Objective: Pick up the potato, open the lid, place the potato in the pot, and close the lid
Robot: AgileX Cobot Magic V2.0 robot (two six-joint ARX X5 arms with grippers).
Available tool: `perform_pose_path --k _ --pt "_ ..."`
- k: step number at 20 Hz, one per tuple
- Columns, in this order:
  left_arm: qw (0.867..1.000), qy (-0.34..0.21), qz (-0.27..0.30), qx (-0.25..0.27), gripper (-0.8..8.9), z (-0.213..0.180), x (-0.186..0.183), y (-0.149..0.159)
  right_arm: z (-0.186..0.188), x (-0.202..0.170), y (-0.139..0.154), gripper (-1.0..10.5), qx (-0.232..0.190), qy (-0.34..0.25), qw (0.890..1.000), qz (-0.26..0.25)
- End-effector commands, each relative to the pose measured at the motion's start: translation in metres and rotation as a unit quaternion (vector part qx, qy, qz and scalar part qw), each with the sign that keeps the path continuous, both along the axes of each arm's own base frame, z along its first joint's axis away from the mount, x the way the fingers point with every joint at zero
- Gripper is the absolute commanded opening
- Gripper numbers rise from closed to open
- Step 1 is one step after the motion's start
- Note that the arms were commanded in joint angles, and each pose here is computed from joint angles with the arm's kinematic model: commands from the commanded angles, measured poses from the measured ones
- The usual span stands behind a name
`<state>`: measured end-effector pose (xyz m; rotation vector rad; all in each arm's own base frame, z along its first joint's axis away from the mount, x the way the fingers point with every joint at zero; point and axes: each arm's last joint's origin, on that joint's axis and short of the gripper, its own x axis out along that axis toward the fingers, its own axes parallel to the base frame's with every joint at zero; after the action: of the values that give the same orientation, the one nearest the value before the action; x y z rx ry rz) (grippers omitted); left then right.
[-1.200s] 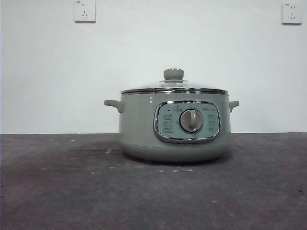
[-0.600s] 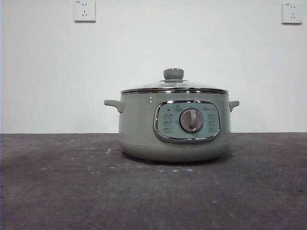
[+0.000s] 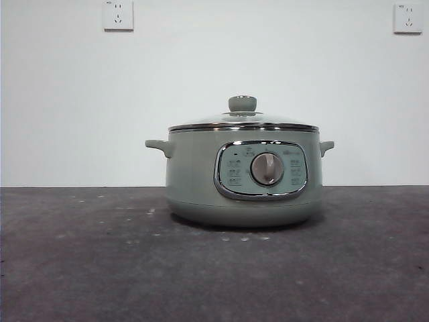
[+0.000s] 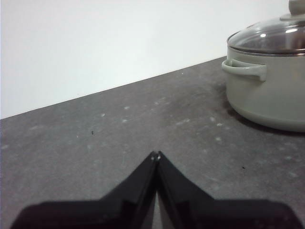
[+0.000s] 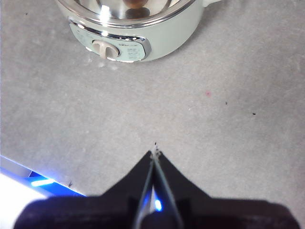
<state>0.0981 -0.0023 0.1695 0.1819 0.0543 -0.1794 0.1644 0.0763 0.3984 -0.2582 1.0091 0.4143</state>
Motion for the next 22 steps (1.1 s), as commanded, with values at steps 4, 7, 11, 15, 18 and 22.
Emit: perform_pose_path --k 4,7,11,15,18,22 --pt "0.998 0.046 0.01 -0.035 -0.01 -0.019 -0.002 0.001 -0.004 -0.001 0.0 0.0 -0.006 0.016 1.0 -0.002" --pt "0.998 0.05 0.008 -0.044 -0.01 -0.019 -0.002 0.001 -0.004 -0.001 0.0 0.0 -0.007 0.015 1.0 -0.003" --pt "0.997 0.058 0.008 -0.045 -0.01 -0.02 -0.001 0.001 -0.004 -0.001 0.0 0.0 -0.009 0.014 1.0 -0.004" --pt "0.997 0.066 0.009 -0.045 -0.01 -0.021 0.0 0.001 -0.004 -0.001 0.0 0.0 -0.009 0.014 1.0 -0.004" --pt "0.996 0.074 0.009 -0.045 -0.01 -0.023 0.0 0.001 -0.004 -0.001 0.0 0.0 -0.009 0.014 1.0 -0.004" --pt "0.996 0.081 0.009 -0.046 -0.01 -0.024 0.001 0.001 0.013 -0.01 -0.013 0.0 -0.003 -0.08 0.997 -0.02"
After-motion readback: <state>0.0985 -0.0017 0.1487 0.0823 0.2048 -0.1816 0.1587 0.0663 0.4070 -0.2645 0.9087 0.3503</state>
